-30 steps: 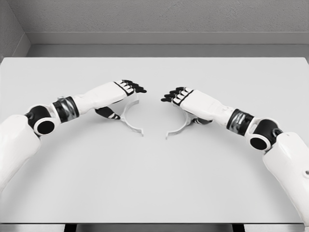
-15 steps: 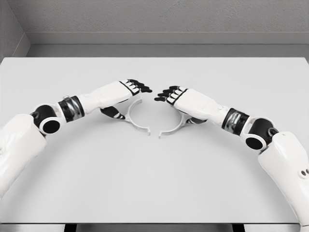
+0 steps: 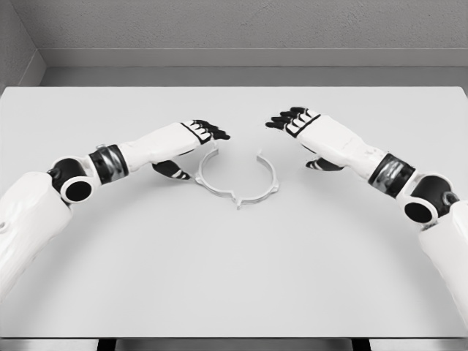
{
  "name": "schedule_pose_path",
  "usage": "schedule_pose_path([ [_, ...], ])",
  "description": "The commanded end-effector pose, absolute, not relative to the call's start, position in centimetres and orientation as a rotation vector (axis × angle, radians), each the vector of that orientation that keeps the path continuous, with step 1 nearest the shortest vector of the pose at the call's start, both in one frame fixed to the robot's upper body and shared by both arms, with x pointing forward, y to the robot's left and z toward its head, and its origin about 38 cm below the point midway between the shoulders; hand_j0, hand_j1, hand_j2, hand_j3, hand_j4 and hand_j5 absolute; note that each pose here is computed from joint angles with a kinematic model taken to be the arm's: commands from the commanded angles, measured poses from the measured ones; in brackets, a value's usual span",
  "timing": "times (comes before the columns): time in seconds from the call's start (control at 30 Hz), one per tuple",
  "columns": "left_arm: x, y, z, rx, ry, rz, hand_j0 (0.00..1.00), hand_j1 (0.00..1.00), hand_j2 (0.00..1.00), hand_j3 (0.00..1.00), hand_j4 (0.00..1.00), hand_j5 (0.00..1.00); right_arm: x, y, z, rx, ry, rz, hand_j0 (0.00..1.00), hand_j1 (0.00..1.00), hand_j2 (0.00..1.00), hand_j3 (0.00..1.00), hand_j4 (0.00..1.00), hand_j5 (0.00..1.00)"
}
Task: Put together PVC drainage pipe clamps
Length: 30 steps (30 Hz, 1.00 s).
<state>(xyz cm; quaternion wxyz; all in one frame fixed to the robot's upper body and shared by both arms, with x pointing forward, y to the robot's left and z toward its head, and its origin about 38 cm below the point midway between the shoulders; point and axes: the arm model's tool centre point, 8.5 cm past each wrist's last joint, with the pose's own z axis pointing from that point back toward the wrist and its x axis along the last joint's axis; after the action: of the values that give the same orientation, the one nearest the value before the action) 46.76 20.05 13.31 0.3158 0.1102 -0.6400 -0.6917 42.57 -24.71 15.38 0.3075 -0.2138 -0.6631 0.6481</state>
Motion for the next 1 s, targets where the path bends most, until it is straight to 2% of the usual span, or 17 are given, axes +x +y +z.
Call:
schedule_pose_path([
  [0.0,46.9,20.9,13.2,0.296,-1.671,-1.809,1.0,1.0,1.0,1.0,1.0,1.0,42.5,-27.6,19.5,-0.69,-1.824,1.632,1.0,1.0,1.0,1.0,1.0,1.0],
  [0.1,47.2,21.3,13.1,0.306,-1.658,-1.804,1.0,1.0,1.0,1.0,1.0,1.0,39.0,-32.5,21.8,-0.762,-1.881,1.473,1.0,1.0,1.0,1.0,1.0,1.0],
  [0.17,47.2,21.5,13.1,0.309,-1.653,-1.807,1.0,1.0,1.0,1.0,1.0,1.0,37.3,-35.9,22.7,-0.863,-1.853,1.395,1.0,1.0,1.0,1.0,1.0,1.0],
  [0.3,47.4,21.6,13.6,0.322,-1.66,-1.807,1.0,1.0,1.0,1.0,1.0,1.0,36.6,-39.4,24.2,-0.954,-1.752,1.471,1.0,1.0,1.0,1.0,1.0,1.0],
  [0.43,48.2,22.1,14.2,0.343,-1.652,-1.798,1.0,1.0,1.0,1.0,1.0,1.0,36.1,-40.0,22.2,-0.916,-1.693,1.476,1.0,1.0,1.0,1.0,1.0,1.0],
  [0.63,49.8,22.6,14.4,0.362,-1.624,-1.766,1.0,1.0,1.0,1.0,1.0,1.0,36.0,-39.8,22.6,-0.913,-1.705,1.49,1.0,1.0,1.0,1.0,1.0,1.0],
  [0.97,51.0,19.7,14.1,0.319,-1.644,-1.74,1.0,1.0,1.0,1.0,1.0,1.0,36.1,-39.0,21.8,-0.875,-1.698,1.515,1.0,1.0,1.0,1.0,1.0,1.0],
])
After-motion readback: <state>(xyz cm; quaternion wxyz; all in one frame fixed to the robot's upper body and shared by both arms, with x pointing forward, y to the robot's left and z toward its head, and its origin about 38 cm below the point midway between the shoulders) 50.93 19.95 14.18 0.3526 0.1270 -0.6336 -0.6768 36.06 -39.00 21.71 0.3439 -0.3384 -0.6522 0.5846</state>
